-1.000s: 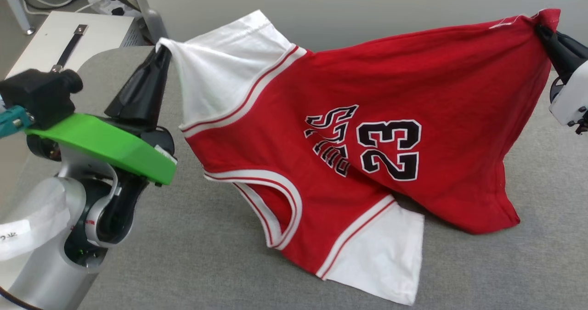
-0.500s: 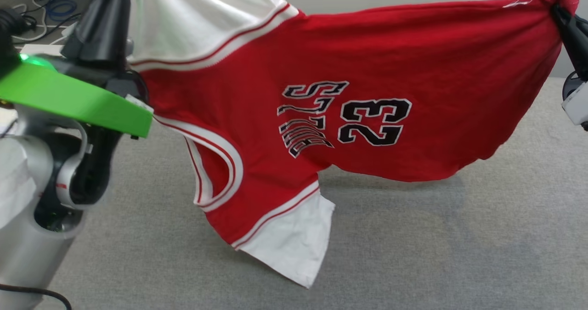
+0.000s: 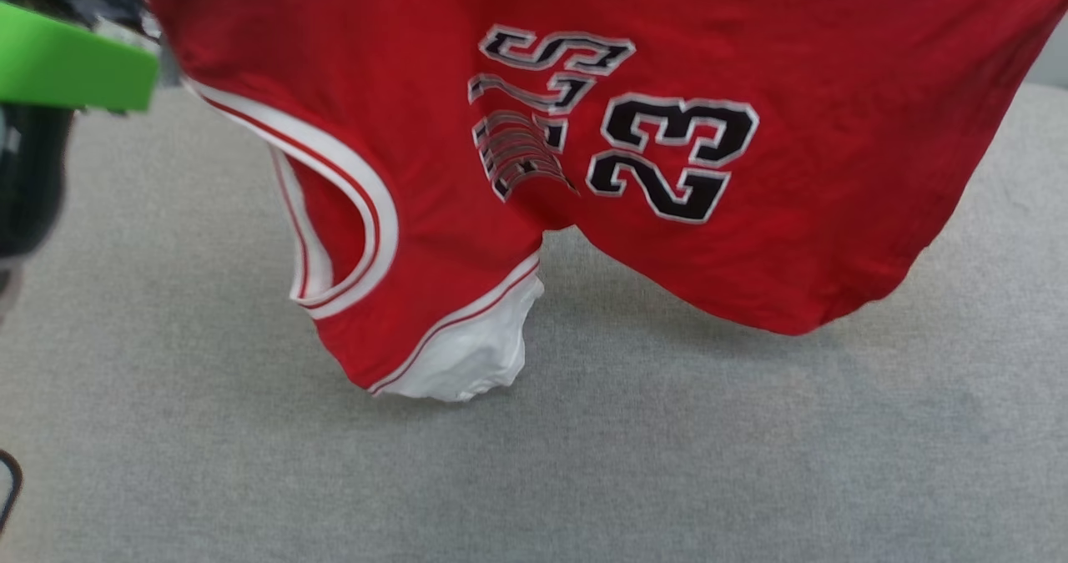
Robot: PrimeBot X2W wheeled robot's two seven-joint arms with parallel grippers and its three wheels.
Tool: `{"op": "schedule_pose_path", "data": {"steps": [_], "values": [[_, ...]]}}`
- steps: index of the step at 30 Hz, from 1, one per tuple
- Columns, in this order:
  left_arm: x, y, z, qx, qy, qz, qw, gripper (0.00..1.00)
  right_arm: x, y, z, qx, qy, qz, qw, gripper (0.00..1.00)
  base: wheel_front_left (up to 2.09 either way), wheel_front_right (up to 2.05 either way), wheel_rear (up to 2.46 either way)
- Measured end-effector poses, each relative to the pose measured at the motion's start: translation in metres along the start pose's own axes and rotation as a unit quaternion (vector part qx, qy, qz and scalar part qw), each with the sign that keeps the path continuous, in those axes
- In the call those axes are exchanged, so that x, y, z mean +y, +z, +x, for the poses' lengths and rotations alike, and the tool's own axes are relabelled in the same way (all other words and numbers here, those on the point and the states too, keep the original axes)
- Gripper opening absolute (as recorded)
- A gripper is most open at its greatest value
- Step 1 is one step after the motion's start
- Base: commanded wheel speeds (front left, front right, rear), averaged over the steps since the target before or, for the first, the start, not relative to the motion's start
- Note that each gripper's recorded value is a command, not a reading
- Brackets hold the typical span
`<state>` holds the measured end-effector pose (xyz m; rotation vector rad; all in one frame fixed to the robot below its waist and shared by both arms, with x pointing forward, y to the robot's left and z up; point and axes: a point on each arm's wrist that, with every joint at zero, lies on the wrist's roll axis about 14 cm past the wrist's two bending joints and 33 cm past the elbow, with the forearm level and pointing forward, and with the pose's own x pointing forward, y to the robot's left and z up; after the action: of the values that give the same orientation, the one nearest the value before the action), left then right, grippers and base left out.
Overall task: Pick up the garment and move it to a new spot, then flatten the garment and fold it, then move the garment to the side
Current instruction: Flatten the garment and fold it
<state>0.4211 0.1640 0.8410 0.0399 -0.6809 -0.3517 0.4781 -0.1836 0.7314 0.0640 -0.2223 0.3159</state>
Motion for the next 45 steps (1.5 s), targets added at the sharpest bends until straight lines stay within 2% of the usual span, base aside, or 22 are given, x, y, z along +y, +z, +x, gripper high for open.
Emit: {"op": "schedule_pose_path", "data": {"steps": [7,14,23,27,31,36,37,41,45], "values": [[0.016,-0.029,0.028,0.011,-0.016,0.04,0.999,0.0,-0.012,-0.004,0.032,-0.007,-0.007,-0.018,1.0,0.0,0.0,0.0,0.0],[0.037,-0.063,0.074,0.01,-0.03,0.082,0.996,0.0,-0.033,-0.015,0.088,-0.019,-0.017,-0.035,0.999,0.0,0.0,0.0,0.0],[0.071,-0.125,0.136,0.025,-0.02,0.133,0.991,0.0,-0.052,-0.058,0.162,-0.028,-0.031,-0.04,0.998,0.0,0.0,0.0,0.0],[0.079,-0.163,0.152,0.035,-0.01,0.134,0.99,0.0,-0.059,-0.085,0.184,-0.022,-0.041,-0.037,0.998,0.0,0.0,0.0,0.0],[0.087,-0.172,0.171,-0.013,0.009,0.128,0.992,0.0,-0.076,-0.08,0.203,-0.058,-0.062,-0.044,0.995,0.0,0.0,0.0,0.0],[0.095,-0.2,0.178,-0.025,0.027,0.119,0.992,0.0,-0.09,-0.091,0.219,-0.081,-0.082,-0.049,0.992,0.0,0.0,0.0,0.0],[0.09,-0.226,0.176,-0.009,0.021,0.106,0.994,0.0,-0.097,-0.106,0.225,-0.083,-0.09,-0.05,0.991,0.0,0.0,0.0,0.0],[0.084,-0.254,0.163,0.01,0.02,0.073,0.997,0.0,-0.092,-0.138,0.23,-0.063,-0.085,-0.046,0.993,0.0,0.0,0.0,0.0],[0.078,-0.293,0.131,0.056,0.021,0.043,0.997,0.0,-0.081,-0.168,0.23,-0.037,-0.069,-0.044,0.996,0.0,0.0,0.0,0.0]]}}
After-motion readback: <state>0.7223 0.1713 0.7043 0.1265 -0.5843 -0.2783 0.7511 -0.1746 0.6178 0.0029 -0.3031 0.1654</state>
